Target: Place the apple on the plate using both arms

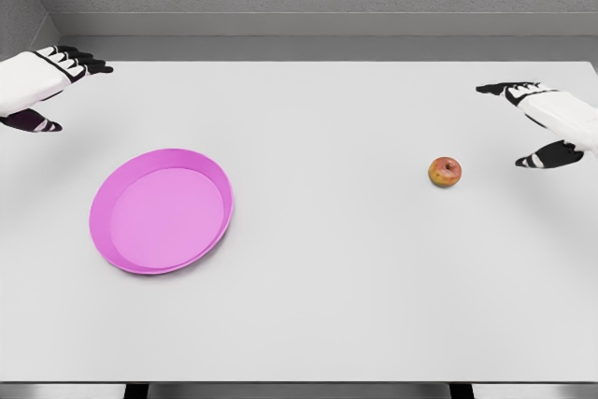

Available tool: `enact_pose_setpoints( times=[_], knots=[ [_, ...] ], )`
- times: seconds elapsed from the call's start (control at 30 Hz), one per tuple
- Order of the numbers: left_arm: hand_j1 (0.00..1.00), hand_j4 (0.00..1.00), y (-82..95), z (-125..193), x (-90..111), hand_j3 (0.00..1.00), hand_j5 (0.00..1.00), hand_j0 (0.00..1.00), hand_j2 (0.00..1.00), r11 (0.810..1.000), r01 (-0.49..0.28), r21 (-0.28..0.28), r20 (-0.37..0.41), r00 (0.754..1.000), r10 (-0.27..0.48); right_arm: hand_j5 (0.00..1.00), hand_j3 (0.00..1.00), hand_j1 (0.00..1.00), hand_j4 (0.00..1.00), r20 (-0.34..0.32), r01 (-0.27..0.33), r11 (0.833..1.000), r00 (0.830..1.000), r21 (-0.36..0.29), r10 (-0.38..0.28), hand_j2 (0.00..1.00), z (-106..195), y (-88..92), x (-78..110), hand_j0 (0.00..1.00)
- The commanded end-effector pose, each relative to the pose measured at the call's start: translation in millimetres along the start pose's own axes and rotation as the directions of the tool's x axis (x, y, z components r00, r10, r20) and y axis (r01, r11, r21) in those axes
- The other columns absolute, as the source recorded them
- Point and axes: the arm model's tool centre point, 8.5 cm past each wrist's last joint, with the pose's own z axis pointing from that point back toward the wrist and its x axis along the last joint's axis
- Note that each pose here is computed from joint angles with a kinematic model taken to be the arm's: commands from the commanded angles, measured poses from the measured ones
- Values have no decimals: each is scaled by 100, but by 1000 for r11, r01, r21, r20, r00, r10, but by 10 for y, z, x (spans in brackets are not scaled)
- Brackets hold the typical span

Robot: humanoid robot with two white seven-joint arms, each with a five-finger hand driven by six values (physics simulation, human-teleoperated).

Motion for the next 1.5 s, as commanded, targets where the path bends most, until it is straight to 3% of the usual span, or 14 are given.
enact_pose_setpoints(
  times=[0.0, 0.13, 0.27, 0.37, 0.43, 0.63, 0.87, 1.17, 1.2, 1.3, 1.43, 1.47],
  knots=[
    [100, 100, 9, 2, -3, 100, 100, 100, 100, 1000, -4, 5, -1, 1000, 4, 100, 100, 100, 100, -28, 49, 984, 999, 169, -45, 100, -86, 500, -65, 100],
    [100, 100, 10, 7, -7, 100, 100, 100, 100, 1000, -2, 3, -2, 1000, 2, 100, 100, 100, 100, -36, 52, 965, 998, 256, -44, 100, -215, 514, -36, 100],
    [100, 100, 10, 8, -7, 100, 100, 100, 100, 1000, -2, 3, -2, 1000, 2, 100, 100, 100, 100, -40, 65, 935, 998, 348, -55, 100, -363, 528, 79, 100],
    [100, 100, 10, 7, -7, 100, 100, 100, 100, 1000, -2, 3, -2, 1000, 2, 100, 100, 100, 100, -14, 47, 935, 999, 352, -45, 100, -474, 473, 169, 100],
    [100, 100, 7, 9, -11, 100, 100, 100, 100, 1000, -2, 3, -3, 1000, 2, 100, 100, 100, 100, -23, 52, 918, 999, 393, -47, 100, -606, 489, 221, 100],
    [100, 100, 5, 4, -6, 100, 100, 100, 100, 1000, -3, 3, -2, 1000, 3, 100, 100, 100, 100, -15, 45, 910, 999, 412, -43, 100, -687, 463, 262, 100],
    [100, 100, 5, 4, -6, 100, 100, 100, 100, 1000, -3, 3, -2, 1000, 3, 100, 100, 100, 100, -17, 44, 918, 999, 393, -41, 100, -759, 360, 256, 100],
    [100, 100, 5, 4, -6, 100, 100, 100, 100, 1000, -3, 3, -2, 1000, 3, 100, 100, 100, 100, -45, 57, 907, 998, 417, -42, 100, -803, 448, 175, 100],
    [100, 100, 5, 4, -6, 100, 100, 100, 100, 1000, -3, 3, -2, 1000, 3, 98, 98, 98, 98, -46, 57, 906, 998, 419, -42, 98, -803, 454, 171, 98],
    [100, 100, 3, -2, -2, 100, 100, 100, 100, 1000, -3, 3, -1, 1000, 3, 61, 61, 61, 61, -32, 49, 908, 999, 417, -39, 61, -808, 441, 202, 61],
    [100, 100, 2, -2, -2, 100, 100, 100, 100, 1000, -3, 2, -1, 1000, 3, 56, 56, 56, 56, -26, 46, 908, 999, 417, -38, 56, -809, 439, 215, 56],
    [100, 100, 3, -2, -2, 100, 100, 100, 100, 1000, -3, 3, -1, 1000, 3, 56, 56, 56, 56, -26, 45, 901, 999, 432, -38, 56, -805, 446, 217, 56]
  ],
)
